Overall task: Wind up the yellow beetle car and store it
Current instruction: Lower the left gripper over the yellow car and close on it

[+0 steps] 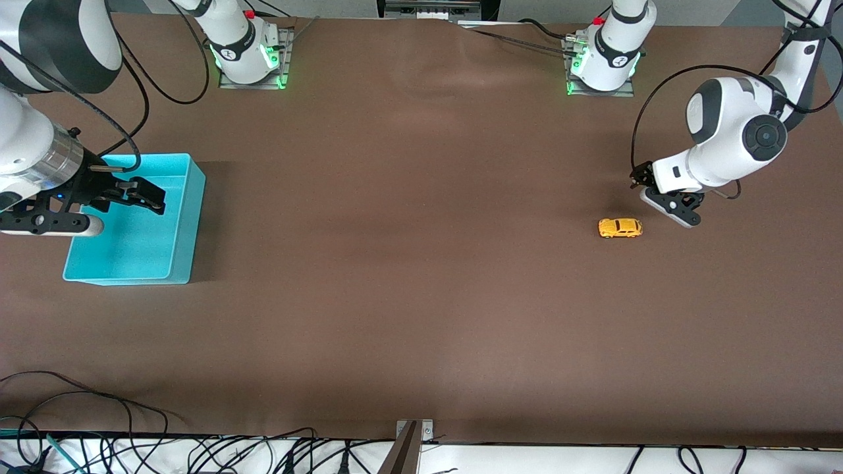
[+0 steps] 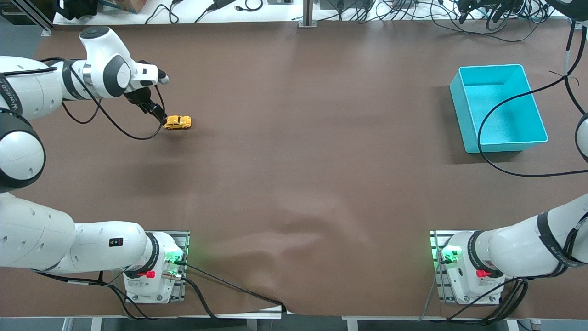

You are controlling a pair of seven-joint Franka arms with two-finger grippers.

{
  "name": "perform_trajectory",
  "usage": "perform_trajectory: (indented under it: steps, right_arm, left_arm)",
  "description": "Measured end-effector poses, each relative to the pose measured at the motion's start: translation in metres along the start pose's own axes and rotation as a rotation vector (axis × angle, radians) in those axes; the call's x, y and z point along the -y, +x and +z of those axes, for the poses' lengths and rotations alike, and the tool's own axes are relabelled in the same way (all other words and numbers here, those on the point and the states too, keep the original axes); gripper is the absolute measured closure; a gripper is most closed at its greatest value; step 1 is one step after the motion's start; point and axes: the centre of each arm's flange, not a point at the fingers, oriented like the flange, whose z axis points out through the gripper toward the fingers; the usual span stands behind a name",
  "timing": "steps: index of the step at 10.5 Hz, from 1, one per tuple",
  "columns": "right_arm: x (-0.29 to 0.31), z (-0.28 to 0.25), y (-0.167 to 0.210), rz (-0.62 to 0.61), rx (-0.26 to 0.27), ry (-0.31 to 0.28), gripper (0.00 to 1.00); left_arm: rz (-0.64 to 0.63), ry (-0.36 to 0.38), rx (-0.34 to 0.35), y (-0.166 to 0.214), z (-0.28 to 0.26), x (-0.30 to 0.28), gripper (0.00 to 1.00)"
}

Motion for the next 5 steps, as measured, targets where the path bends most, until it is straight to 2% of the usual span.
perform_trajectory:
  steps: [5]
  right_arm:
    - [0.001, -0.003, 0.003, 0.026, -0.027, 0.010, 0.00]
  left_arm:
    - [0.463, 0.050, -0.035, 0.027, 0.031, -0.008, 0.00]
